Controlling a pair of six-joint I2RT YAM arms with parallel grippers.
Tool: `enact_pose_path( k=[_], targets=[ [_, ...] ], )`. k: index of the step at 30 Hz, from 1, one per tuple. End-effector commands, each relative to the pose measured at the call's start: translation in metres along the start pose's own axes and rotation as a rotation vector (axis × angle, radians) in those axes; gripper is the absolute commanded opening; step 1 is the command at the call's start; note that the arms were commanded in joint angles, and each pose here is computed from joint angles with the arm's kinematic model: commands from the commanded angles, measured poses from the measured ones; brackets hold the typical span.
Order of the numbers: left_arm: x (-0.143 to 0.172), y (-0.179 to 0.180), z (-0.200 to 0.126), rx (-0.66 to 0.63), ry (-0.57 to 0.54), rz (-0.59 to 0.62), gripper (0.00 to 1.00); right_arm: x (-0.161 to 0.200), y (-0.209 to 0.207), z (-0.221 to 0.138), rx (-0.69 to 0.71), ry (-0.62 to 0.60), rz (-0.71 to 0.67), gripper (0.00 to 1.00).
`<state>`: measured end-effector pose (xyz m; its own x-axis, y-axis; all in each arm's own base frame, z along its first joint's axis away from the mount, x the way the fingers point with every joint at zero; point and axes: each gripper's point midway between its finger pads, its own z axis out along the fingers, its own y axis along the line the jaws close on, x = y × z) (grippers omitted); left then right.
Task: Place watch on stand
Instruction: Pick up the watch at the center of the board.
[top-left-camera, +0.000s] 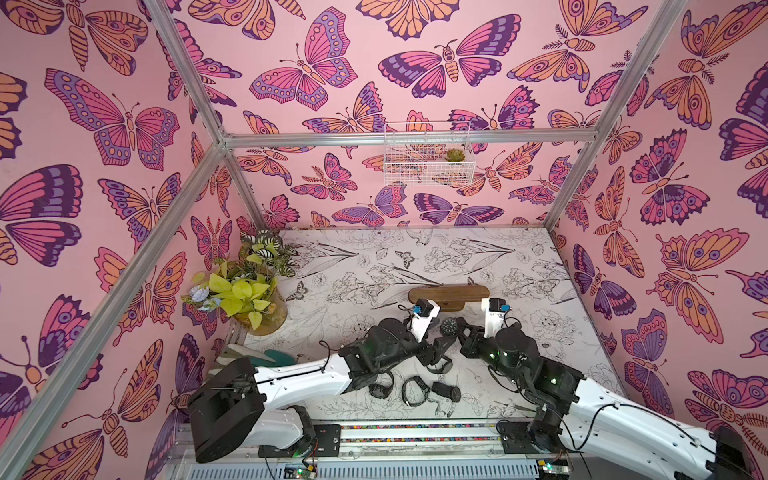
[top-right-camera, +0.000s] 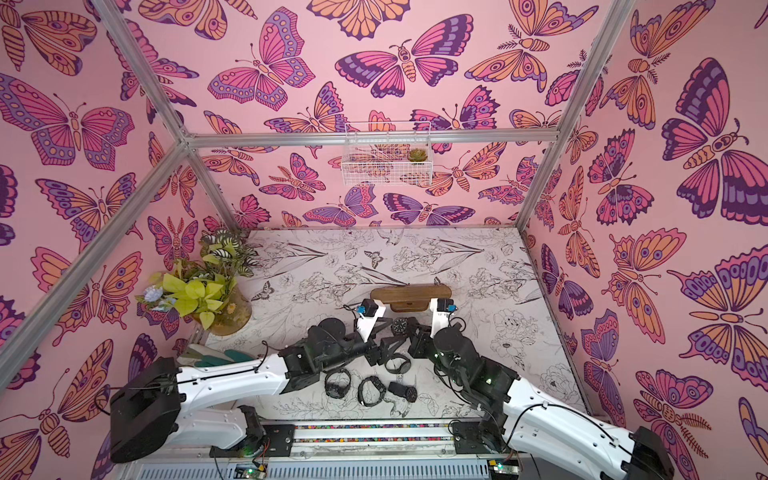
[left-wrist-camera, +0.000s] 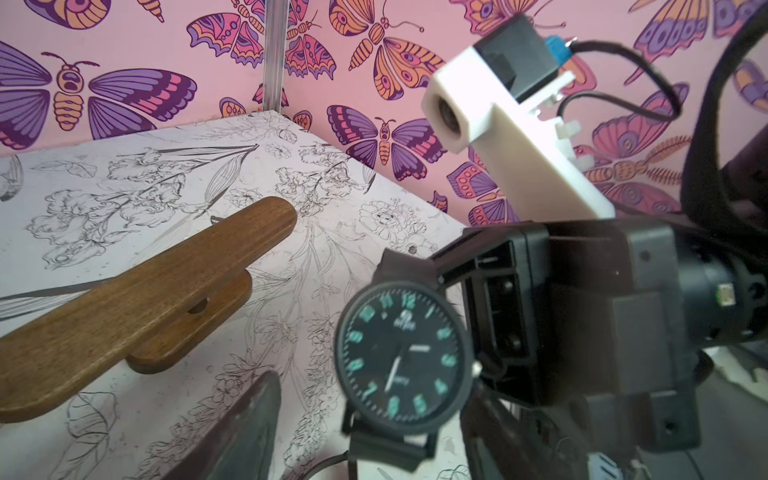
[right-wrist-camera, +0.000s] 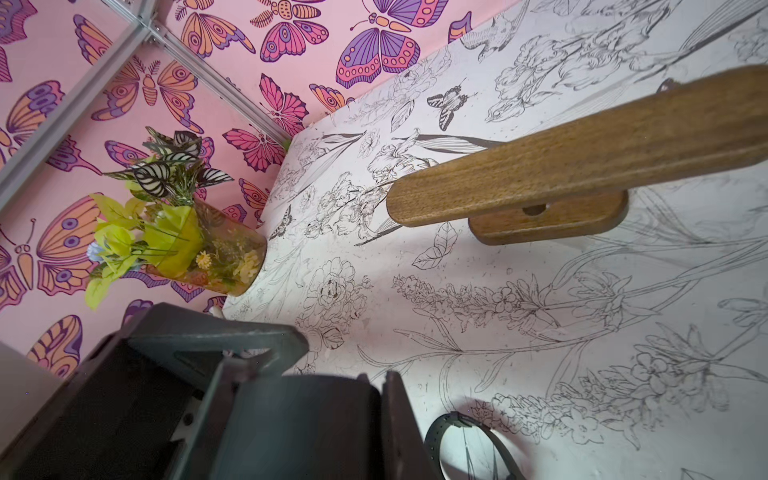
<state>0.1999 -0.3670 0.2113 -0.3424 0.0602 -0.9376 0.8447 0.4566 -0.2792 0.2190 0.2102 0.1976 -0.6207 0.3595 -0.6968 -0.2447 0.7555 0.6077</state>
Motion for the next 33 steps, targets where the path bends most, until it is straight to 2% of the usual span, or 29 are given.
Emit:
enact_pose_path(
  k=[1,5,9,26,33],
  targets=[
    [0.007,-0.008,-0.012,0.036,0.049,0.037,0.77,0.003,-0.006,-0.007,0.086,0.088,-0.178,0.01],
    [0.006,-0.007,-0.018,0.041,0.074,0.039,0.80,0.005,-0.009,-0.008,0.144,0.166,-0.304,0.00],
    [0.005,-0.007,-0.021,0.051,0.100,0.031,0.80,0.003,-0.014,-0.010,0.188,0.185,-0.375,0.00],
    [0.009,-0.011,-0.005,0.083,0.204,-0.025,0.79,0.005,-0.002,-0.002,0.182,0.199,-0.442,0.01],
    [0.019,-0.005,0.001,0.093,0.252,-0.080,0.73,0.008,0.000,0.000,0.174,0.196,-0.449,0.01]
  ],
)
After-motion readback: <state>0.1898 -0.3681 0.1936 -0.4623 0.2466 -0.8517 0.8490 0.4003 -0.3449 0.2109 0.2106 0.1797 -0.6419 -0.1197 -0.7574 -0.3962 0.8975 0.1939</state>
